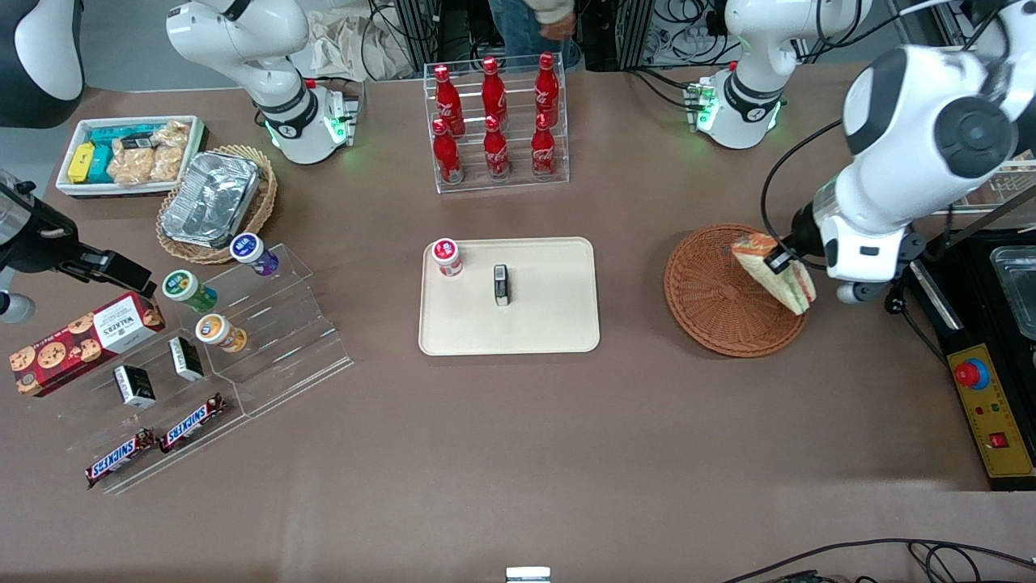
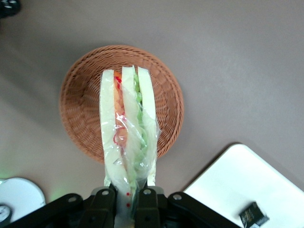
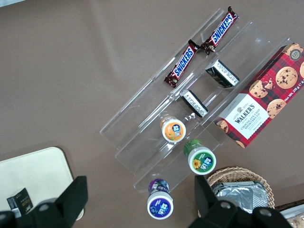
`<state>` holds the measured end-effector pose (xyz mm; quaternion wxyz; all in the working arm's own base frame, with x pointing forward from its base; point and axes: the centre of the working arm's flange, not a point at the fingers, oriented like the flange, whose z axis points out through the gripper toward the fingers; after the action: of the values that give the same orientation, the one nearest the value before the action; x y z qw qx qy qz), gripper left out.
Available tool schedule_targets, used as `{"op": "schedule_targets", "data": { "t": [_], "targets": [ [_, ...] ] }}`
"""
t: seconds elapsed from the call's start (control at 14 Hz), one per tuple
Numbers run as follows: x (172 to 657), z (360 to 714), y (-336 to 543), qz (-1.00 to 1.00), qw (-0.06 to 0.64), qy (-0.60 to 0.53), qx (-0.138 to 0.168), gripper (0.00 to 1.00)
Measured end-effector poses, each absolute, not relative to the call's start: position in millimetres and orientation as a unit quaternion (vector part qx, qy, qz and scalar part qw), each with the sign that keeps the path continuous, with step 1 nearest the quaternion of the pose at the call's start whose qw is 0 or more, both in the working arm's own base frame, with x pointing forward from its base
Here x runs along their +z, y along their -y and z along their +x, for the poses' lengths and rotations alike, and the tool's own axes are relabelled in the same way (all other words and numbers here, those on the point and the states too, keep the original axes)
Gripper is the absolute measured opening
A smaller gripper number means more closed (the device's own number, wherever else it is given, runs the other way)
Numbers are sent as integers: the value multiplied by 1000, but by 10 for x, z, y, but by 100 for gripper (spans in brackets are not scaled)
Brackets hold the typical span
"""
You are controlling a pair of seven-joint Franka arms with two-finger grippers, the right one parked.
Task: Place sandwich from basket to tray
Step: 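Carry the held sandwich over the white tray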
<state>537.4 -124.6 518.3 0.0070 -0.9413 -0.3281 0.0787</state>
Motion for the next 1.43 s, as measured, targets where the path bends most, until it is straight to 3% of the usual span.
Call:
{"op": "schedule_targets", "data": {
  "t": [0.29, 0.64, 1.14, 1.43],
  "targets": [
    [5519, 5417, 1458, -949, 10, 305, 82, 15],
    [5415, 5343, 1904, -973, 9, 215, 88, 15],
    [5069, 5077, 2874, -994, 9, 27, 105, 15],
    [4535, 4934, 3535, -996, -7, -1, 94, 15]
  ]
}}
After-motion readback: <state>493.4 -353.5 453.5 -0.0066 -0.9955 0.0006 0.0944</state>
